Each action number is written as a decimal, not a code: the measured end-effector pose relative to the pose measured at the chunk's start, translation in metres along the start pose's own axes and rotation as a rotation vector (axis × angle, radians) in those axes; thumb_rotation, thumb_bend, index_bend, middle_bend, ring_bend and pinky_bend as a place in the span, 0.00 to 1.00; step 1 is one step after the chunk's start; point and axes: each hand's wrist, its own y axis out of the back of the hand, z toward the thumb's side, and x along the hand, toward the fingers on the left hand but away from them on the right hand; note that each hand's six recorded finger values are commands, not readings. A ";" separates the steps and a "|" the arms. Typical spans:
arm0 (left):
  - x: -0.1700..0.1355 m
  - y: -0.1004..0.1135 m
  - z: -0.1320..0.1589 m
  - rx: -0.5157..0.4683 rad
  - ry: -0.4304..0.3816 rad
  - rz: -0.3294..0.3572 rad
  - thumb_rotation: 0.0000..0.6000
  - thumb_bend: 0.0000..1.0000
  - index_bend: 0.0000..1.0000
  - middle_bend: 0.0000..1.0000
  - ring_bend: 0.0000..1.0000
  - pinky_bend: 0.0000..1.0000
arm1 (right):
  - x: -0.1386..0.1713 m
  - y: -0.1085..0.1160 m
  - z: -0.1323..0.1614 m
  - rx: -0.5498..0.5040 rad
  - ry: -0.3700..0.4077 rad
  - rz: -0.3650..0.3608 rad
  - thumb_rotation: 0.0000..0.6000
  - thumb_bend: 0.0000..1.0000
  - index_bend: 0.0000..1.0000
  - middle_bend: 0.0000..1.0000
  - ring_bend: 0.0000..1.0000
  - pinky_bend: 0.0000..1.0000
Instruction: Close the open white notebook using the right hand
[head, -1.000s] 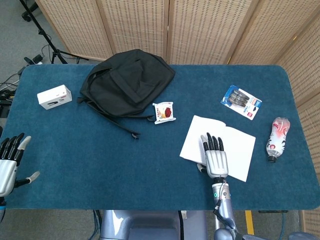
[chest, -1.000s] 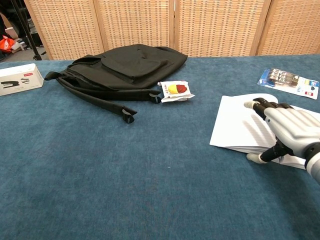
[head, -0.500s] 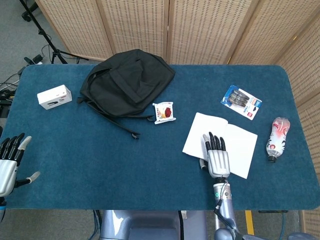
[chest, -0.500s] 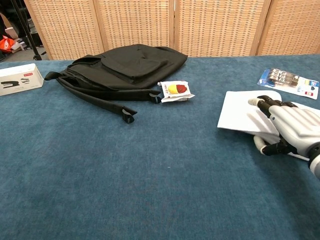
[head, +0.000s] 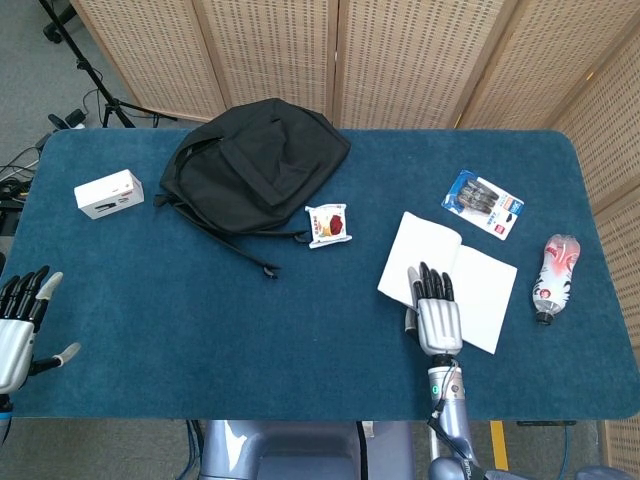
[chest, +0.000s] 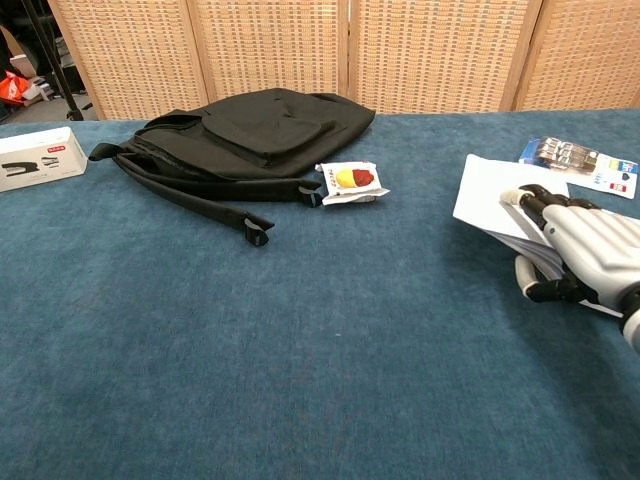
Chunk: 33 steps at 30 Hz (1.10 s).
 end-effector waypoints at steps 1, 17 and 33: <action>0.000 0.000 0.000 0.000 0.000 0.000 0.92 0.07 0.00 0.00 0.00 0.00 | 0.000 0.001 0.000 -0.007 -0.001 -0.004 1.00 0.67 0.00 0.00 0.00 0.00; -0.001 0.000 0.002 0.001 -0.005 -0.001 0.92 0.07 0.00 0.00 0.00 0.00 | 0.012 0.020 -0.004 -0.165 -0.103 -0.096 1.00 0.67 0.00 0.00 0.00 0.00; -0.001 -0.001 0.002 0.001 -0.007 -0.001 0.92 0.07 0.00 0.00 0.00 0.00 | 0.015 0.031 -0.012 -0.194 -0.144 -0.191 1.00 0.53 0.00 0.00 0.00 0.00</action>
